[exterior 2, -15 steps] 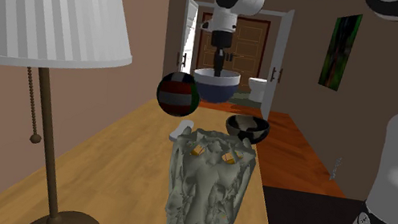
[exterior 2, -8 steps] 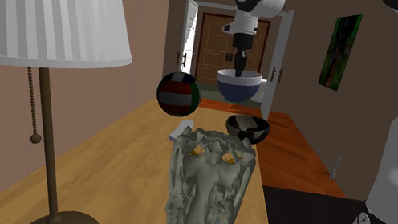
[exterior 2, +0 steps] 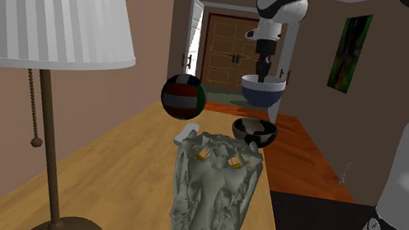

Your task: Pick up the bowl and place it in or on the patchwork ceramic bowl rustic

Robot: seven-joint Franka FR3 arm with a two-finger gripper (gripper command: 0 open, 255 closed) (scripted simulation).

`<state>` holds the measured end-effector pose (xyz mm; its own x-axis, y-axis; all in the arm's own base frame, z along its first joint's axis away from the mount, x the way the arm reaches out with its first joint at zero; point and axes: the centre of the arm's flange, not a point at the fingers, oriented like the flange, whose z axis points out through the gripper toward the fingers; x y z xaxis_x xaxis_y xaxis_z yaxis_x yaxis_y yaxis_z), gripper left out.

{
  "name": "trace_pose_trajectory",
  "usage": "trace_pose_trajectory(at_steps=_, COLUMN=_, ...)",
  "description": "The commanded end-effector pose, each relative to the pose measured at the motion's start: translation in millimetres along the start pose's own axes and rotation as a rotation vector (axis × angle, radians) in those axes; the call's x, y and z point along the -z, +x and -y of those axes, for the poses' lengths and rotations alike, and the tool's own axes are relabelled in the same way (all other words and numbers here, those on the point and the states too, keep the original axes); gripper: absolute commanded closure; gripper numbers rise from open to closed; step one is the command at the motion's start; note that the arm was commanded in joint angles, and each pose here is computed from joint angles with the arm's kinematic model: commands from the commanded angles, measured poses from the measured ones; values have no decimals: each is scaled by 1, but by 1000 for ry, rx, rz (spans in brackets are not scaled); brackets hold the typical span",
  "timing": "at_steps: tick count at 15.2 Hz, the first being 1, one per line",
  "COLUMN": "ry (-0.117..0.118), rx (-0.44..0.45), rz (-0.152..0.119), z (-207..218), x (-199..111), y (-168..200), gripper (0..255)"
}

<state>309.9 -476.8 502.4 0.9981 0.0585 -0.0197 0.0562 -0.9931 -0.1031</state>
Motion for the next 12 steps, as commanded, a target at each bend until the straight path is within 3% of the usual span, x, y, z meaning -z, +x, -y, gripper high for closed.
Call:
trace_pose_trajectory(at_steps=1, ry=0, rx=1, rz=0, z=-1, x=-9, y=-1, gripper=255)
trace_pose_trajectory(at_steps=12, ry=0, rx=1, rz=0, z=-7, x=-67, y=0, gripper=255)
